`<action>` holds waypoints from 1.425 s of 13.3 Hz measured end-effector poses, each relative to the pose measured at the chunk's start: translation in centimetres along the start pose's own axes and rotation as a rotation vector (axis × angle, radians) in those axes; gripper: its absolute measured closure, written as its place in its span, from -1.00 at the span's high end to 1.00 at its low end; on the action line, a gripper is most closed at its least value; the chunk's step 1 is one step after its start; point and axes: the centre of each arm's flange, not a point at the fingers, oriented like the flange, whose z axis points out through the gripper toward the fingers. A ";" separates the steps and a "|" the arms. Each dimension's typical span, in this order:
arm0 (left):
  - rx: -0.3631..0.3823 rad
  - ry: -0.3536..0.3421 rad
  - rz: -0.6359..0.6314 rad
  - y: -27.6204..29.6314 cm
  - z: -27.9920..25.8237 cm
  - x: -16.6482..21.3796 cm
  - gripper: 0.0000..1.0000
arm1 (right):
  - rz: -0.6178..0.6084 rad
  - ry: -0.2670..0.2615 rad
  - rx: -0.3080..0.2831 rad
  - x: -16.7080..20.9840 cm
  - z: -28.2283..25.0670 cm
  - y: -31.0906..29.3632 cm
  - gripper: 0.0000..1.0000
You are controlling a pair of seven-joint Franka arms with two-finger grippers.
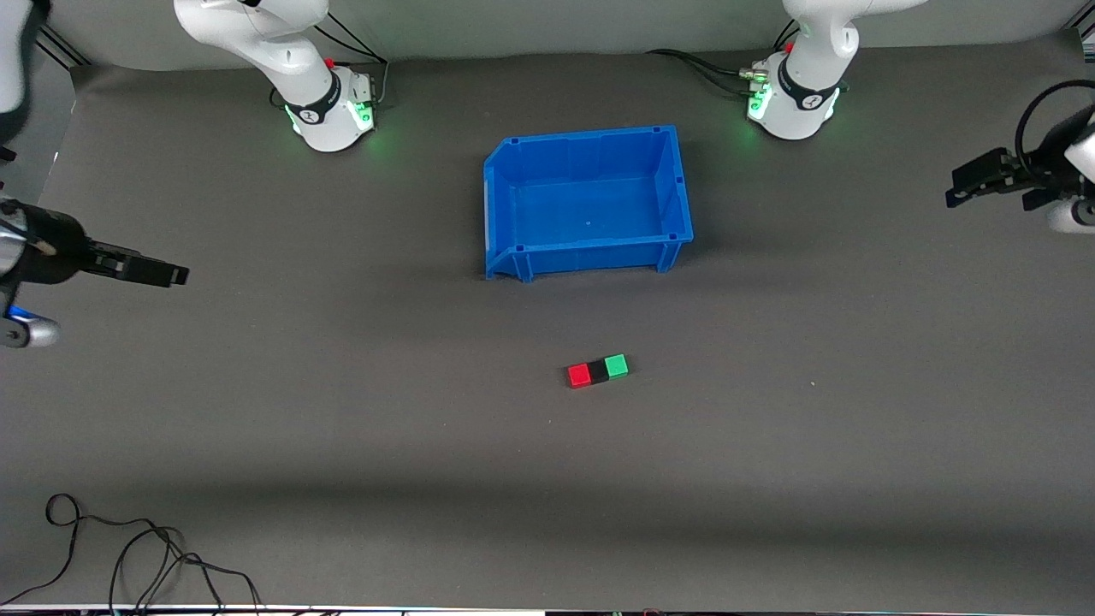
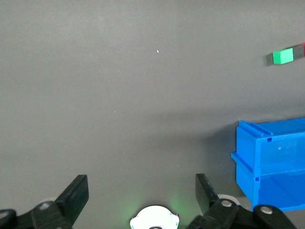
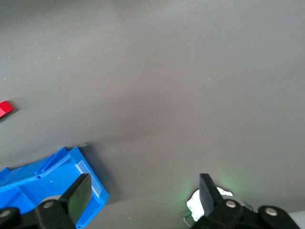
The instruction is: Attach green and red cubes to black cube
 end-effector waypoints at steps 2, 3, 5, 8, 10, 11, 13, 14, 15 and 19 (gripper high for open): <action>0.000 0.039 -0.012 -0.6 -0.9 0.7 1.00 | -0.023 0.026 0.006 -0.6 -0.4 1.6 1.00; 0.002 0.057 -0.015 -0.7 -1.1 0.8 1.00 | -0.055 0.062 0.017 -1.0 -0.4 2.1 1.00; 0.012 0.073 -0.016 -0.8 -1.1 1.1 1.00 | -0.113 0.132 0.031 -2.3 0.0 3.4 1.00; 0.040 0.086 -0.013 -0.9 -0.6 2.0 1.00 | -0.139 0.200 0.044 -3.9 -0.5 6.3 1.00; 0.040 0.088 -0.022 -0.5 -0.6 2.2 1.00 | -0.137 0.248 0.046 -4.6 -2.0 7.0 1.00; 0.041 0.092 -0.018 0.0 -0.8 2.3 1.00 | -0.140 0.265 0.036 -5.0 -2.6 7.0 1.00; 0.046 0.085 0.014 1.9 -0.7 2.3 0.98 | -0.151 0.277 0.016 -5.2 -3.0 6.5 1.00; 0.052 0.075 0.027 3.0 -0.6 2.2 0.96 | -0.164 0.279 -0.003 -5.3 -2.9 6.0 1.00; 0.057 0.073 0.033 3.7 -0.6 2.1 0.96 | -0.179 0.281 -0.026 -5.5 -2.8 5.2 1.00; 0.059 0.063 0.025 3.2 -0.5 2.1 0.91 | -0.203 0.282 -0.050 -5.7 -2.6 3.9 1.00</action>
